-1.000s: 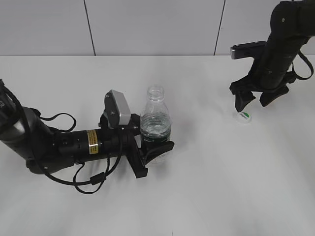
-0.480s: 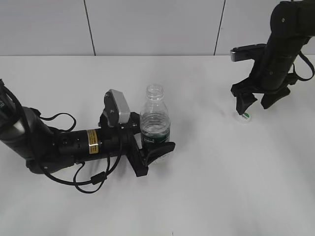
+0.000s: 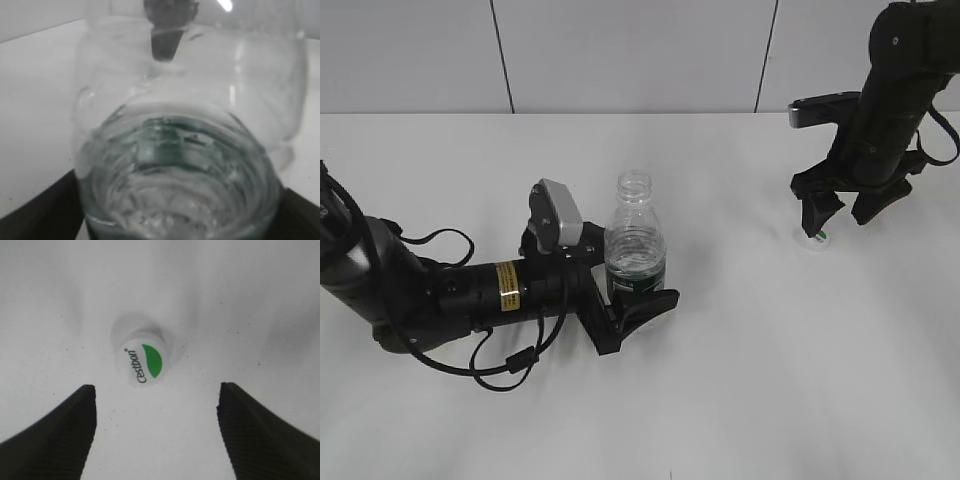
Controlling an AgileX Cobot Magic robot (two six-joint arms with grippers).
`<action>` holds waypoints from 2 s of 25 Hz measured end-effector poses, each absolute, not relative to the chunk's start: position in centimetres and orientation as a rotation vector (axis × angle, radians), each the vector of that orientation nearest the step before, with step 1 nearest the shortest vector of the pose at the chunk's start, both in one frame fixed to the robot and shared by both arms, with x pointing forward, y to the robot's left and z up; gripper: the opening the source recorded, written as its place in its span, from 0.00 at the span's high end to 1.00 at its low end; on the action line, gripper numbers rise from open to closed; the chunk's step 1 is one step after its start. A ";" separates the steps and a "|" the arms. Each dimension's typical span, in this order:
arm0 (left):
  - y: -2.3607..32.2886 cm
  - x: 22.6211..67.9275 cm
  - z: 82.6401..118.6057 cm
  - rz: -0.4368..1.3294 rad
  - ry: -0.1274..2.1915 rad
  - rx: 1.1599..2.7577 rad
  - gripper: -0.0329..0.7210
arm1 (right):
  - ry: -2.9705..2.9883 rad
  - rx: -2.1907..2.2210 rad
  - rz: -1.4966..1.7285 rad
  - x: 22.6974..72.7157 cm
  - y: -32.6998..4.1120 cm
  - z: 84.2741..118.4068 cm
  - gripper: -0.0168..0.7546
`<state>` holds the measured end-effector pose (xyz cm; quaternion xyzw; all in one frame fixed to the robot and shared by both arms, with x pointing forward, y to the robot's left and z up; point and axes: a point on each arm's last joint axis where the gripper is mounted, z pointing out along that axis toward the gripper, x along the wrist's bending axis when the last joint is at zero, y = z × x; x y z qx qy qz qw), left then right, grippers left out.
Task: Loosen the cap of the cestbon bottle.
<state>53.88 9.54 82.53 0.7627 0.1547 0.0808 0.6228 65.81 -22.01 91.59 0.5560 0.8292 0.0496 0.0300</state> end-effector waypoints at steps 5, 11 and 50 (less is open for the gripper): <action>9.5 54.1 83.6 0.175 0.373 1.727 0.19 | 2.559 1.707 0.151 65.8 -22.0 91.6 0.23; 9.3 54.3 85.9 0.200 0.350 1.688 0.19 | 2.569 1.693 0.149 65.8 -22.0 91.6 0.23; 17.3 54.8 104.7 0.634 1.052 1.542 0.22 | 2.506 1.646 0.273 63.7 -22.3 100.1 0.23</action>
